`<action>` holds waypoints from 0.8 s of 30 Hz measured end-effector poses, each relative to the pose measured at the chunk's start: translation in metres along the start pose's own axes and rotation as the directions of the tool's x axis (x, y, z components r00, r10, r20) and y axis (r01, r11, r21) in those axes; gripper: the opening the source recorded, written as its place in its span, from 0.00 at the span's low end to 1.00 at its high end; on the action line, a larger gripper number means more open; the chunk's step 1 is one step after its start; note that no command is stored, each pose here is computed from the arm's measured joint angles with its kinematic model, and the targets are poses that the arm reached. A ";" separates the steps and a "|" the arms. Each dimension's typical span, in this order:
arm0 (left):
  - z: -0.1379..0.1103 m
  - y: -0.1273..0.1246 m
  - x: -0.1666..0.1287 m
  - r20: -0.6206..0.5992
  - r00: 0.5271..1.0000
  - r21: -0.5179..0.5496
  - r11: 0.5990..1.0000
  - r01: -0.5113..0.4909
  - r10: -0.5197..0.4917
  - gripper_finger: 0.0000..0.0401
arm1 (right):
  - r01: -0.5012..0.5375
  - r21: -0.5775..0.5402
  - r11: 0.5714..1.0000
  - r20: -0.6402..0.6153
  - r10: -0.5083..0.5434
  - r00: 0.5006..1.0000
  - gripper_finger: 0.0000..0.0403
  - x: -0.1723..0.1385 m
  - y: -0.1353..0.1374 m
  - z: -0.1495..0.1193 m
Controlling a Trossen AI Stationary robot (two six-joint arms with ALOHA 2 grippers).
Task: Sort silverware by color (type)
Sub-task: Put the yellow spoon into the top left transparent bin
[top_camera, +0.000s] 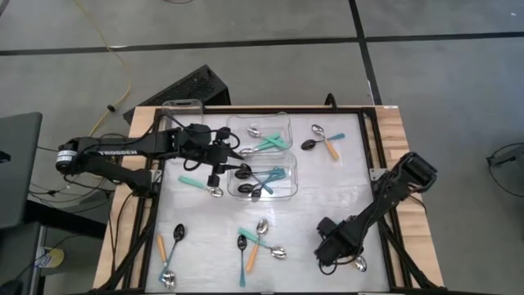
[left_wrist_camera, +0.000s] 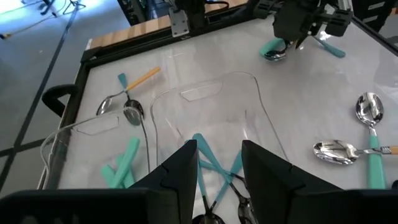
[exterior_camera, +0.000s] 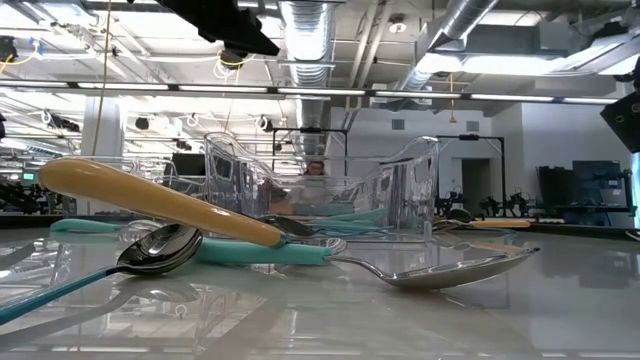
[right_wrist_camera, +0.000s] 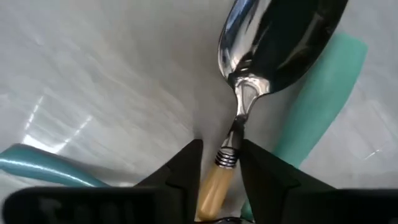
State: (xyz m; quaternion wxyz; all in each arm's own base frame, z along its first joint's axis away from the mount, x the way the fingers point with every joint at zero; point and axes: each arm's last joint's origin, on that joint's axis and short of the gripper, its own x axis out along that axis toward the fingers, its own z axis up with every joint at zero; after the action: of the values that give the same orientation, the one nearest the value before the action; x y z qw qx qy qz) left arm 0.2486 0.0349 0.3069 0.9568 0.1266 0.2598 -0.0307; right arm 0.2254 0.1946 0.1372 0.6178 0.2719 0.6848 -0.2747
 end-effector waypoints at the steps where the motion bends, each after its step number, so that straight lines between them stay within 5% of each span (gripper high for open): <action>1: 0.000 0.000 0.000 0.000 1.000 0.000 1.000 0.000 0.000 0.28 | -0.002 -0.004 1.000 0.000 0.002 1.000 0.30 0.000 0.000 0.002; 5: 0.000 0.000 0.000 -0.001 1.000 -0.002 1.000 0.000 0.000 0.28 | -0.005 -0.018 1.000 0.020 0.006 1.000 0.15 0.000 0.000 0.007; 11: -0.001 0.001 0.000 -0.024 0.999 -0.018 0.999 -0.034 0.033 0.28 | 0.025 -0.050 0.998 0.173 -0.016 0.985 0.14 -0.009 0.000 0.017; 14: 0.001 0.001 -0.005 -0.011 0.998 -0.019 0.998 -0.056 0.056 0.28 | 0.079 -0.038 0.996 0.362 -0.060 0.930 0.14 -0.021 -0.006 0.026; 17: 0.003 0.001 -0.014 0.010 0.999 -0.027 0.998 -0.049 0.049 0.28 | 0.027 -0.038 0.999 0.504 -0.004 0.864 0.14 -0.046 -0.012 0.026; 20: 0.003 -0.002 -0.020 0.042 0.999 -0.034 0.999 0.008 -0.007 0.28 | -0.024 -0.049 0.998 0.657 0.051 0.752 0.14 -0.068 -0.017 0.022; 24: 0.000 -0.008 -0.015 0.207 0.970 -0.084 0.986 0.147 -0.127 0.27 | -0.085 -0.063 0.994 0.880 0.096 0.466 0.14 -0.099 -0.022 0.024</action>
State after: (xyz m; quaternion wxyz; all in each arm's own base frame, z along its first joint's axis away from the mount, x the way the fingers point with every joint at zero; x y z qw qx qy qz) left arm 0.2352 0.0267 0.3127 0.9788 0.0571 0.1713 -0.0964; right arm 0.2358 0.1588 0.2348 0.8968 0.1244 0.2559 -0.3387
